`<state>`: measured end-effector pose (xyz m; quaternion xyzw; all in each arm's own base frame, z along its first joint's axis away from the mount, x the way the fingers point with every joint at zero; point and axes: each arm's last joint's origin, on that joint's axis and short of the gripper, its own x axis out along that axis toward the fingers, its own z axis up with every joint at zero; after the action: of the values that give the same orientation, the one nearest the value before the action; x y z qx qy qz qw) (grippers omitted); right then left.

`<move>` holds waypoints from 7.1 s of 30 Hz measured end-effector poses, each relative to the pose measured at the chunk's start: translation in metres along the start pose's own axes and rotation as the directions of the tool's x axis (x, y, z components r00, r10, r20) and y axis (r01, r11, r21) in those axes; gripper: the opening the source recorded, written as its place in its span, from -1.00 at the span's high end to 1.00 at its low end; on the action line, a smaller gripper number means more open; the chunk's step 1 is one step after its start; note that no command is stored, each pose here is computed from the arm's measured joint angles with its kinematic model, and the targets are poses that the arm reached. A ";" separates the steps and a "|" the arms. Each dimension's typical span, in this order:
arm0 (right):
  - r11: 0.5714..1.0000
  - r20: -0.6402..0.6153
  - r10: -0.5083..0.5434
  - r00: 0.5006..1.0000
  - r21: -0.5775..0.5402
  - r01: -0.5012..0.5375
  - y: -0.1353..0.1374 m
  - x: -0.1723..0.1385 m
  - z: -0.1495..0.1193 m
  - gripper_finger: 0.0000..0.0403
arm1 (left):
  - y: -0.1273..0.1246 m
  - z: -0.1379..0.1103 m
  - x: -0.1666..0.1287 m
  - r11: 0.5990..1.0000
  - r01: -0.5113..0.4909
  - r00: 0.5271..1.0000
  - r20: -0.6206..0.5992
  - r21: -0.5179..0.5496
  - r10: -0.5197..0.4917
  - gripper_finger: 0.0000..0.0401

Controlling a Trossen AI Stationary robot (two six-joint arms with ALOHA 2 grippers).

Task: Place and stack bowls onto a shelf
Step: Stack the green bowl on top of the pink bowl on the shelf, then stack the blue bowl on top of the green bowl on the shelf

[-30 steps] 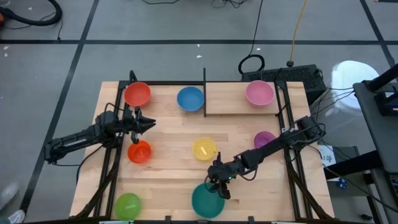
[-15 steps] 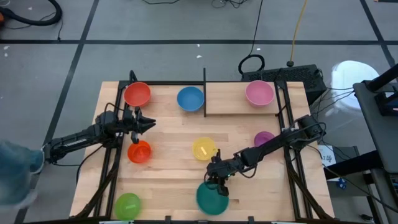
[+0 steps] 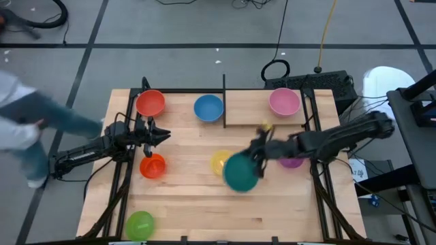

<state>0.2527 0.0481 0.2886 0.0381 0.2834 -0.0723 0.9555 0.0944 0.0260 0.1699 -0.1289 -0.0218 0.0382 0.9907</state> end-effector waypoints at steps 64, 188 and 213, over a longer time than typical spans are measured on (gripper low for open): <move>0.545 -0.600 -0.596 0.534 0.187 0.817 -0.255 -0.058 -0.063 0.80 | 0.000 0.000 0.000 0.999 -0.004 1.000 0.001 0.036 0.004 0.56; 0.916 0.173 0.070 0.982 -0.401 0.005 -0.090 0.021 0.121 0.39 | 0.008 0.057 0.091 0.940 -0.233 0.583 -0.738 0.249 0.340 0.76; 0.919 0.131 0.069 0.989 -0.394 -0.012 -0.090 0.019 0.117 0.39 | 0.056 0.085 0.190 0.858 0.058 0.412 -0.795 0.511 0.445 0.76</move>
<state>0.3172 -0.0566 0.3733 -0.1530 0.2225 0.0032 0.9629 0.2754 0.1173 0.2436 0.1094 0.5307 0.0867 0.8360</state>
